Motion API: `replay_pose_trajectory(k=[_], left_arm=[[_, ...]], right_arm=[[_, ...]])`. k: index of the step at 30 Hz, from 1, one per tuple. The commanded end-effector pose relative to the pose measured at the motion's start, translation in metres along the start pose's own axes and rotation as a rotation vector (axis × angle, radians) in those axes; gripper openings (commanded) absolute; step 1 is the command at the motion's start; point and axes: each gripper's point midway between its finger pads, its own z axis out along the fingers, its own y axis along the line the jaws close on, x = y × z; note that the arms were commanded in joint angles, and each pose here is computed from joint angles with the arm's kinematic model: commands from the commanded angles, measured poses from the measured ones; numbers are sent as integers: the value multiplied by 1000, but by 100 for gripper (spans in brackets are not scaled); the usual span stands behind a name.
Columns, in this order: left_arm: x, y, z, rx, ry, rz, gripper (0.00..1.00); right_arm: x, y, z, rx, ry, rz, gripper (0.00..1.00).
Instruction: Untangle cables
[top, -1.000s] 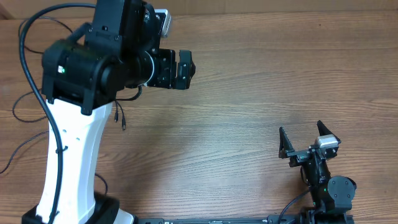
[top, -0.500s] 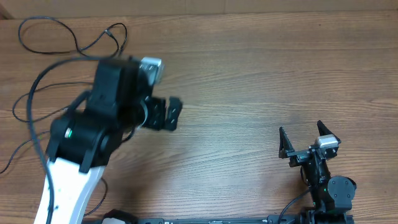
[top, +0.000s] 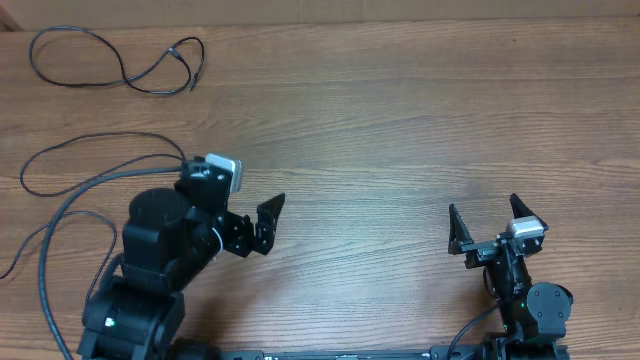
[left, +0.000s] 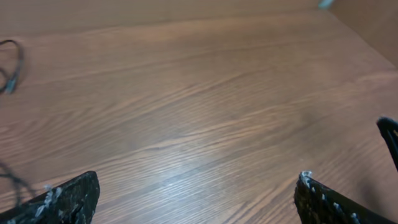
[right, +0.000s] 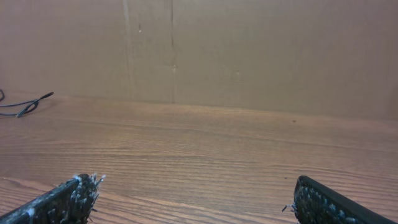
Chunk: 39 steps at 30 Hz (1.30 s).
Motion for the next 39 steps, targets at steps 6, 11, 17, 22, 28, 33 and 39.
replay_pose_trajectory(k=[6,11,17,22,28,33,39], left_arm=[[31,-16,40,182,-80,82,100],[39,-14,45,189,-204,124,100],[50,-1,37,126,-289,162,100],[57,17,32,57,-335,157,100],[63,30,23,-2,-391,164,99],[66,42,17,-76,-459,171,100],[69,46,14,-95,-549,193,99]], right_arm=[[1,0,0,4,-5,-9,100],[1,0,0,4,-5,-9,100],[1,0,0,4,-6,-9,100],[1,0,0,4,-6,-9,100],[1,0,0,4,-6,-9,100],[1,0,0,4,-5,-9,100],[1,0,0,4,-5,-9,100]])
